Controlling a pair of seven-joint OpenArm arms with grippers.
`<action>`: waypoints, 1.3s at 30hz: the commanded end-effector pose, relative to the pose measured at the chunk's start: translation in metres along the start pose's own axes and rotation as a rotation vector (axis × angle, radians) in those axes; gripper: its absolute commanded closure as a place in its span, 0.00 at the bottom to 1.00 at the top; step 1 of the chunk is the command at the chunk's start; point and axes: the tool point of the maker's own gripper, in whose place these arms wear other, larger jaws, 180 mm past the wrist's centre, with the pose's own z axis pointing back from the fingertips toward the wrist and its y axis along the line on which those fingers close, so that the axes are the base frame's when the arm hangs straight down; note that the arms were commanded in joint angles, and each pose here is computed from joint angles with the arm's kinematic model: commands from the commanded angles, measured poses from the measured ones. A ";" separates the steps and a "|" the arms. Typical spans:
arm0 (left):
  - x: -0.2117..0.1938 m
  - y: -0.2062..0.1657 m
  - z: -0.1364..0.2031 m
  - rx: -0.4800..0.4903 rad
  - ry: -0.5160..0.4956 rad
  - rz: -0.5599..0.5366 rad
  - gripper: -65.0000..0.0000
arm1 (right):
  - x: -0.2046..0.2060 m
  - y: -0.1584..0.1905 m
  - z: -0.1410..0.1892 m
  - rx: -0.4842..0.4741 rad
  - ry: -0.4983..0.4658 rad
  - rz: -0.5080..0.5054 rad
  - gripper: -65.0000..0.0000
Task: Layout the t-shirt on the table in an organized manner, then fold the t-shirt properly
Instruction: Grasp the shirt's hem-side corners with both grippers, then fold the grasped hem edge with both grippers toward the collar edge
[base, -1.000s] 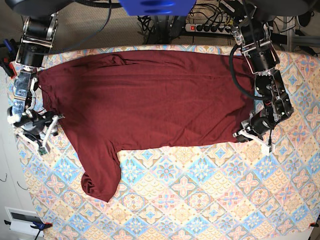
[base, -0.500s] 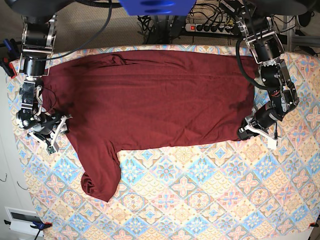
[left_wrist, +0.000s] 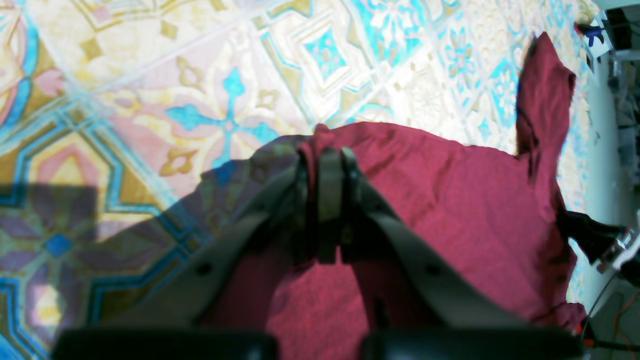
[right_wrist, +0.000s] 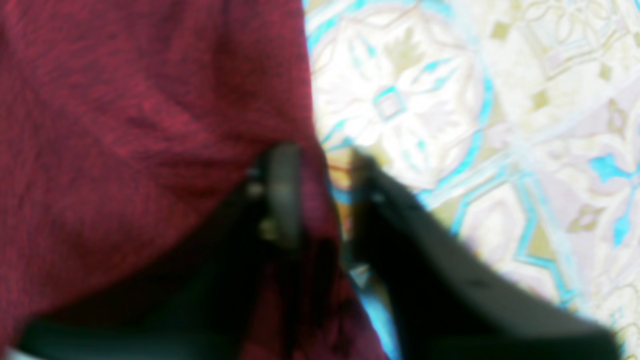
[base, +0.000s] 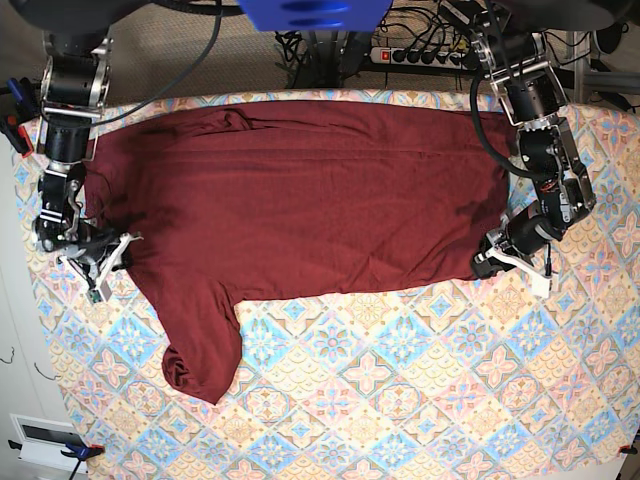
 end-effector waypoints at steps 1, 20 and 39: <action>0.022 -0.007 0.005 -0.020 -0.055 -0.021 1.00 | 0.011 -0.014 0.007 -0.033 -0.017 0.010 0.99; 0.020 -0.030 0.043 -0.016 -0.118 -0.177 1.00 | 0.026 -0.004 0.045 -0.084 -0.124 0.162 1.00; 0.015 -0.003 0.085 0.024 -0.141 -0.136 1.00 | -0.002 -0.022 0.111 -0.175 -0.133 0.223 1.00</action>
